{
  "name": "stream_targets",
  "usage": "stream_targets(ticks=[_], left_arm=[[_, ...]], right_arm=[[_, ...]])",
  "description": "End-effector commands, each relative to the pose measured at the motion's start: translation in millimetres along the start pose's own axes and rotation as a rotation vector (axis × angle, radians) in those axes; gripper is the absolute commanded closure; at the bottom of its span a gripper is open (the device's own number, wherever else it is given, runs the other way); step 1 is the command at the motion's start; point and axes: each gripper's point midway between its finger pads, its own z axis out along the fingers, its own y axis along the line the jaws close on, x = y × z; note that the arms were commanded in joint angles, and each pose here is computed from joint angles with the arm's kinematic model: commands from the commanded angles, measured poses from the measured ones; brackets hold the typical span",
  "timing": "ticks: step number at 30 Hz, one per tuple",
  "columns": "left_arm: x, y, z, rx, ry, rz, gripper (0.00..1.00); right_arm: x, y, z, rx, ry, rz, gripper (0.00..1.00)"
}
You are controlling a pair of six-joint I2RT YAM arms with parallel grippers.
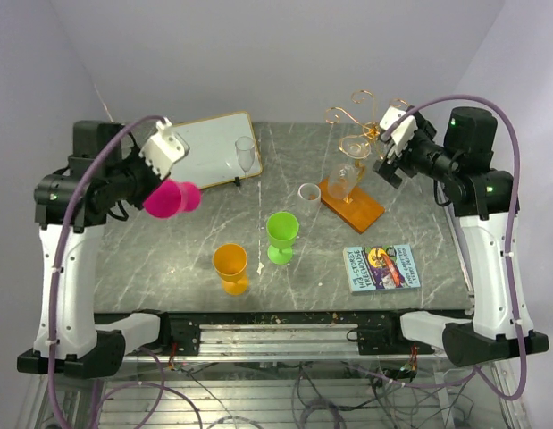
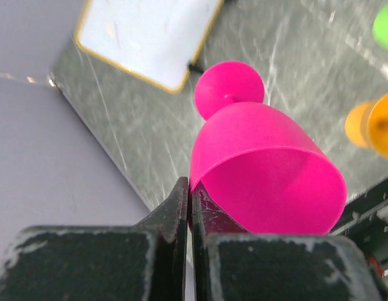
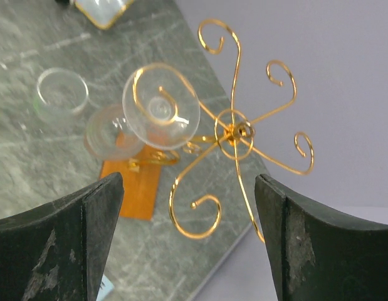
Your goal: Place the wine glass upside down on the wine glass rack
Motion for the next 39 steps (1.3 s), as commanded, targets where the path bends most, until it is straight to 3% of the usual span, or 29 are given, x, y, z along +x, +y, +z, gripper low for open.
stream_targets(ticks=[1,11,17,25,39], left_arm=[[-70,2,-24,0.045,-0.282,-0.108,0.93],[-194,26,-64,0.142,-0.782,-0.317,0.93],[-232,32,-82,0.211,-0.992,-0.395,0.93],[-245,32,-66,0.258,-0.998,-0.443,0.93],[-236,15,-36,0.351,-0.938,-0.482,0.93]], right_arm=[[-38,-7,6,0.005,-0.185,0.137,0.18],[-118,-5,22,-0.217,-0.539,0.552,0.29],[-136,0,56,-0.321,-0.567,0.734,0.30],[-177,34,88,-0.458,-0.580,0.746,0.34],[-201,19,118,-0.370,-0.608,0.742,0.45]])
